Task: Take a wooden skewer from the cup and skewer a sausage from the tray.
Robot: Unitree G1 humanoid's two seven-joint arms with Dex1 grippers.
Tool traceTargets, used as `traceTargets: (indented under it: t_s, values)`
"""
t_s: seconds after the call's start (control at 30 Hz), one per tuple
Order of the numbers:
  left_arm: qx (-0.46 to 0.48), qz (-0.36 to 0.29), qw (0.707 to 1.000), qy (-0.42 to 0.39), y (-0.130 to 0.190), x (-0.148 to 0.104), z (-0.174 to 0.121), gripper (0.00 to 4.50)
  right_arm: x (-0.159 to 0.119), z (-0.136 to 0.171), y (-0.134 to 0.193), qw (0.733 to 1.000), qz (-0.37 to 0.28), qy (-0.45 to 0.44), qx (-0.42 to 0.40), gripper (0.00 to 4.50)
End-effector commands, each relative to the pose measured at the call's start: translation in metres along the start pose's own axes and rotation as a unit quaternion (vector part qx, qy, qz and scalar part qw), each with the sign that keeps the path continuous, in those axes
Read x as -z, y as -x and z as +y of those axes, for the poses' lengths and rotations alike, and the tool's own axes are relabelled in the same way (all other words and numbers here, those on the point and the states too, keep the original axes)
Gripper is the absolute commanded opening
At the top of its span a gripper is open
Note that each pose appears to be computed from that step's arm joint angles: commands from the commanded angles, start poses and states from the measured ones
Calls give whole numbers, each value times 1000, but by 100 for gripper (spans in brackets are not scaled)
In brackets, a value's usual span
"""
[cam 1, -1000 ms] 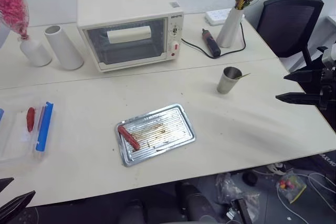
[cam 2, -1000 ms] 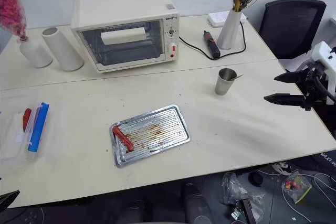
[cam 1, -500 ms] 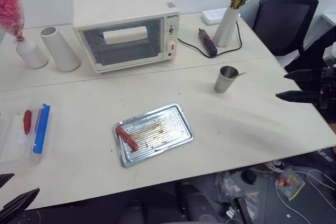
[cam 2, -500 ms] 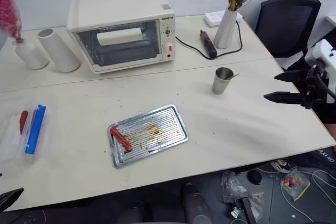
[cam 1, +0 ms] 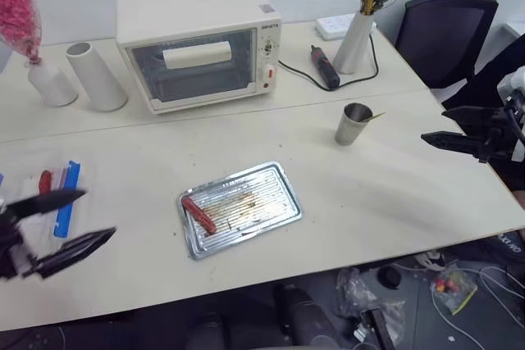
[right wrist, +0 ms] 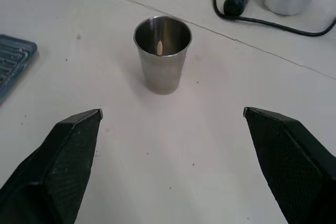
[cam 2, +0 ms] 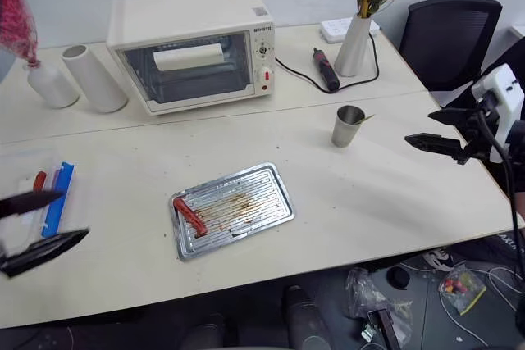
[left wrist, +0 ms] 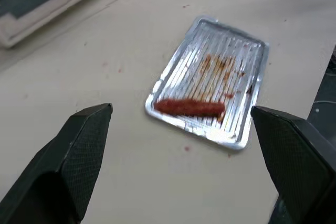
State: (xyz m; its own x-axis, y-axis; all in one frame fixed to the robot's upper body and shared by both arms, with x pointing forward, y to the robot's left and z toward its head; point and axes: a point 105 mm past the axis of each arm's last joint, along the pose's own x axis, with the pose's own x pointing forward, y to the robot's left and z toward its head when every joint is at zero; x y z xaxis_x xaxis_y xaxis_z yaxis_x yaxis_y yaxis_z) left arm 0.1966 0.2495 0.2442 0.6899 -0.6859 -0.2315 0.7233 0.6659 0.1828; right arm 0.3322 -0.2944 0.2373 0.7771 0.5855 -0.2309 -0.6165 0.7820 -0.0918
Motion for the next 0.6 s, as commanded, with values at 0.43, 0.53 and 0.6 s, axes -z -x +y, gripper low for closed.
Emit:
traceTargets:
  t_s: [0.43, 0.53, 0.6]
  values:
    - [135, -115, 983, -40, -110, -47, -11, 448, -12, 35, -62, 978, -150, -117, 82, 450]
    - [138, -132, 981, -44, -117, -55, -13, 448, -14, 31, -65, 978, -151, -118, 86, 450]
    - [134, -140, 980, -42, -119, -58, -13, 448, -15, 31, -69, 977, -154, -121, 83, 450]
